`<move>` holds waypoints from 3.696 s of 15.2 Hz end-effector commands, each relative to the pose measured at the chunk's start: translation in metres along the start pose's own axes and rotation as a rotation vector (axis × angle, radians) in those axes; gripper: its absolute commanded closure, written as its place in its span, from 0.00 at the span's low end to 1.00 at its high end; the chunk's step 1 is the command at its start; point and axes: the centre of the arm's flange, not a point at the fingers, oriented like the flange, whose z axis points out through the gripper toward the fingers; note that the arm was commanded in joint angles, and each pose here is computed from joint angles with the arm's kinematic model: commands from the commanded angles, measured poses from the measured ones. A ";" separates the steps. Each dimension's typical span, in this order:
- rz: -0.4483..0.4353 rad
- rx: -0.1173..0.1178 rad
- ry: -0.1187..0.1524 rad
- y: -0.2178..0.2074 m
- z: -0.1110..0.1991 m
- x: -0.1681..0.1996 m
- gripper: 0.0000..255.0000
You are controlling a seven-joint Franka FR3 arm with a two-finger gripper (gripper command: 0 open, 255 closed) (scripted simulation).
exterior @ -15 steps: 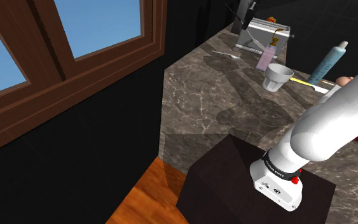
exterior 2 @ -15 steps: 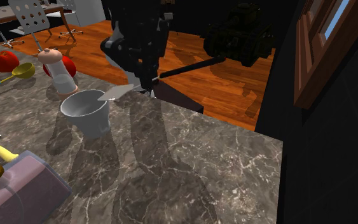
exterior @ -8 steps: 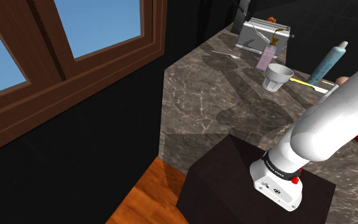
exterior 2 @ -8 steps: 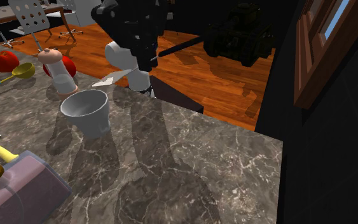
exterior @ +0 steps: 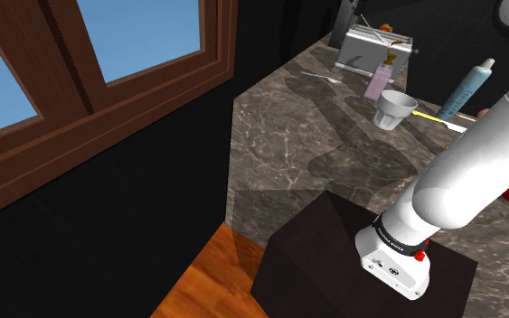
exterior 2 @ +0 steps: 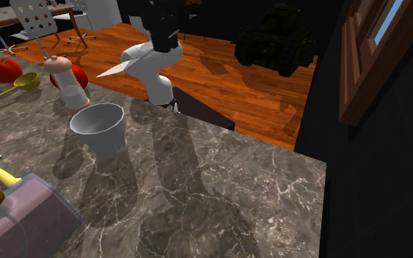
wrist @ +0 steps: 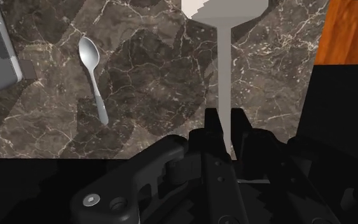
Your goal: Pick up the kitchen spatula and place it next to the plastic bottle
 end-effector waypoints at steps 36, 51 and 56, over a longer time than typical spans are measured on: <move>0.000 0.000 0.000 0.088 -0.039 -0.451 1.00; 0.000 0.000 0.000 0.104 0.002 -0.535 1.00; 0.000 0.000 0.000 0.104 0.029 -0.537 1.00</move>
